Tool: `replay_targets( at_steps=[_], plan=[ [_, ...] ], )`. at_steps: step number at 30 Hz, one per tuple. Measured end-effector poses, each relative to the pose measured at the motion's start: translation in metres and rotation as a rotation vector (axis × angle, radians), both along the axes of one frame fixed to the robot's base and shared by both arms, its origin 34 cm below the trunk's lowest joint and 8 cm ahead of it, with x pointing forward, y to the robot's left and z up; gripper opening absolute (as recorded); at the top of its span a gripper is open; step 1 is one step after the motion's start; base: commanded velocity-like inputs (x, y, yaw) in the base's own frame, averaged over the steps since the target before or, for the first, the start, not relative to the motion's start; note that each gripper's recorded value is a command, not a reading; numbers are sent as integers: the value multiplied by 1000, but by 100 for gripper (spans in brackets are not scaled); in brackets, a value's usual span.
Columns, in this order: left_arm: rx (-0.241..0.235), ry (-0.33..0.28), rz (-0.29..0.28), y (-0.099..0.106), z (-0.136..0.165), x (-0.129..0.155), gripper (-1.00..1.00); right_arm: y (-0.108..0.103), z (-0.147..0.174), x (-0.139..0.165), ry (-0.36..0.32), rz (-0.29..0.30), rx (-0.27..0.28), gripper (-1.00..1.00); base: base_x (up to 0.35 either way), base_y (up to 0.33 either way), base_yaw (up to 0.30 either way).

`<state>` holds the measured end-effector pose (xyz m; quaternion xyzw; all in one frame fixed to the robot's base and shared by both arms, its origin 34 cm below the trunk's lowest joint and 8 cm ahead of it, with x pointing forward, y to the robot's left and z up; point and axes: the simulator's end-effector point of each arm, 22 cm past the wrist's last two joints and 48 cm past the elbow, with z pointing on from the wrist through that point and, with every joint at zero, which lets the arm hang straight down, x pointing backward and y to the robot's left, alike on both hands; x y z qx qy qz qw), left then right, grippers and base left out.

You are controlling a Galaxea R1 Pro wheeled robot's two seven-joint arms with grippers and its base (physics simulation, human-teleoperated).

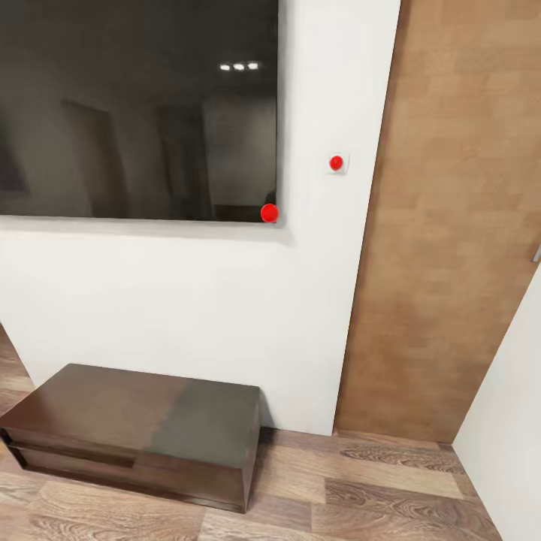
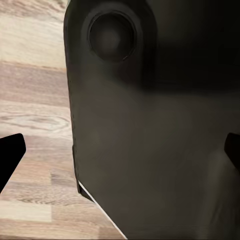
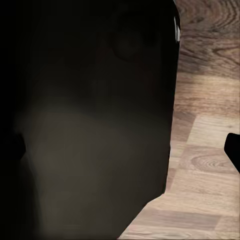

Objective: In the bedroom, move the book from the bed onto either nightstand, and place the two sandals side by side next to the bed.

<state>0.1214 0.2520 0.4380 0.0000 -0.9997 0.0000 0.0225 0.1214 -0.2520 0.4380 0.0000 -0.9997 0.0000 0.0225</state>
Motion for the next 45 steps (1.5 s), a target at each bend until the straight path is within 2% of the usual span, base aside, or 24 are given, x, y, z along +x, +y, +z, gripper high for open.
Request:
replay_targets(
  at_steps=[3,7,34,45],
  plan=[
    [15,15,4,13,1,-13,100,12,-1,22,-37,-5,18,100,0,0,0],
    [30,21,3,25,1,-17,100,12,-1,40,-61,-5,18,100,0,0,0],
    [30,21,3,25,1,-17,100,12,-1,40,-61,-5,18,100,0,0,0],
    [23,20,-1,23,1,-16,100,4,-1,48,-68,-1,-4,100,0,0,0]
  ],
)
